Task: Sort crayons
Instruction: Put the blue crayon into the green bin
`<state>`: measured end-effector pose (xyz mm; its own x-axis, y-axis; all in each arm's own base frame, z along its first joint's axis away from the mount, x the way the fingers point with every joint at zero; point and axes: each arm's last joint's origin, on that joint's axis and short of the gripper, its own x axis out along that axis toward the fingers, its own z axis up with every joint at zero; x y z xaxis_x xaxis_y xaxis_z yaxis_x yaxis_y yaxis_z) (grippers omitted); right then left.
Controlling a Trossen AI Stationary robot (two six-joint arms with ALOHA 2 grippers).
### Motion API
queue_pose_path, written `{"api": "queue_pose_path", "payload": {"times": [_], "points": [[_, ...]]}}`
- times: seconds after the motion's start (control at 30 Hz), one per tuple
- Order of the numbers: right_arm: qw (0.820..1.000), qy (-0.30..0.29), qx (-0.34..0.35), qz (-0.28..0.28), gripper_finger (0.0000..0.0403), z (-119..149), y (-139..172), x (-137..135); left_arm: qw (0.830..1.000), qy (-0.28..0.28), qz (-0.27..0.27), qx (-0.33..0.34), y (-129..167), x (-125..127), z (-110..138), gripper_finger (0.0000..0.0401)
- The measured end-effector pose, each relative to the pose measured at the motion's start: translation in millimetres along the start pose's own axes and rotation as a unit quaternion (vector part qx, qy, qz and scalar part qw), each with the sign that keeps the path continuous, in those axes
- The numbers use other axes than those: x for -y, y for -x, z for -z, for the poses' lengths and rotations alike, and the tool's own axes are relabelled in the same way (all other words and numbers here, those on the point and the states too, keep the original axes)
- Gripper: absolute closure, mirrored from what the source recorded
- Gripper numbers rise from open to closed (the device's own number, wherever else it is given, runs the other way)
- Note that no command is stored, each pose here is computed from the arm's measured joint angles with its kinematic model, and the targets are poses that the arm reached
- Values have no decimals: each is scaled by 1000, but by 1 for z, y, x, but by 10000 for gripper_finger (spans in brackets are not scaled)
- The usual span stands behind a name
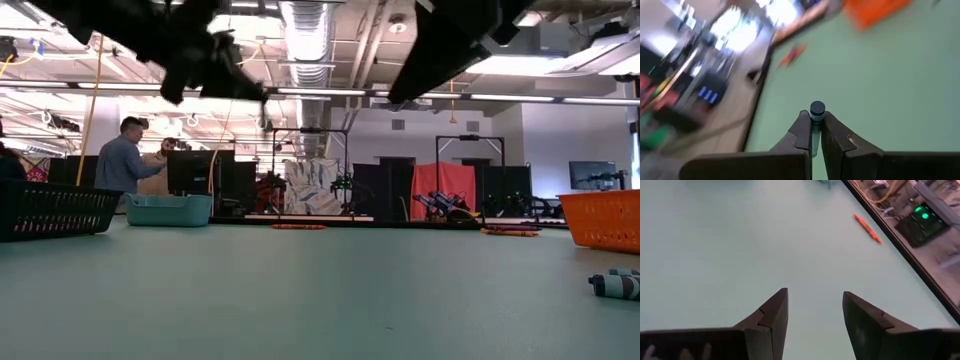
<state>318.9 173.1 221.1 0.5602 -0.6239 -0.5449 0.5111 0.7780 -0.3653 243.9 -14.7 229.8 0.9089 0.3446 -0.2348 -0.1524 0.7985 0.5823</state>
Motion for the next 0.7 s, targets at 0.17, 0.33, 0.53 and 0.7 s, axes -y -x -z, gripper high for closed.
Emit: {"api": "queue_pose_path", "payload": {"times": [0.17,0.33,0.53,0.7], "points": [[1000,16,-12,11,222,12,-3,2,993,-17,-52,-108,11,-45,28,401],[999,22,-23,19,223,26,-9,3,976,-19,-88,-199,21,-82,59,401],[999,21,-37,23,223,37,-14,4,954,-6,-110,-279,28,-116,94,401],[999,19,-37,18,223,38,-12,3,940,30,-134,-312,29,-140,114,401]]}}
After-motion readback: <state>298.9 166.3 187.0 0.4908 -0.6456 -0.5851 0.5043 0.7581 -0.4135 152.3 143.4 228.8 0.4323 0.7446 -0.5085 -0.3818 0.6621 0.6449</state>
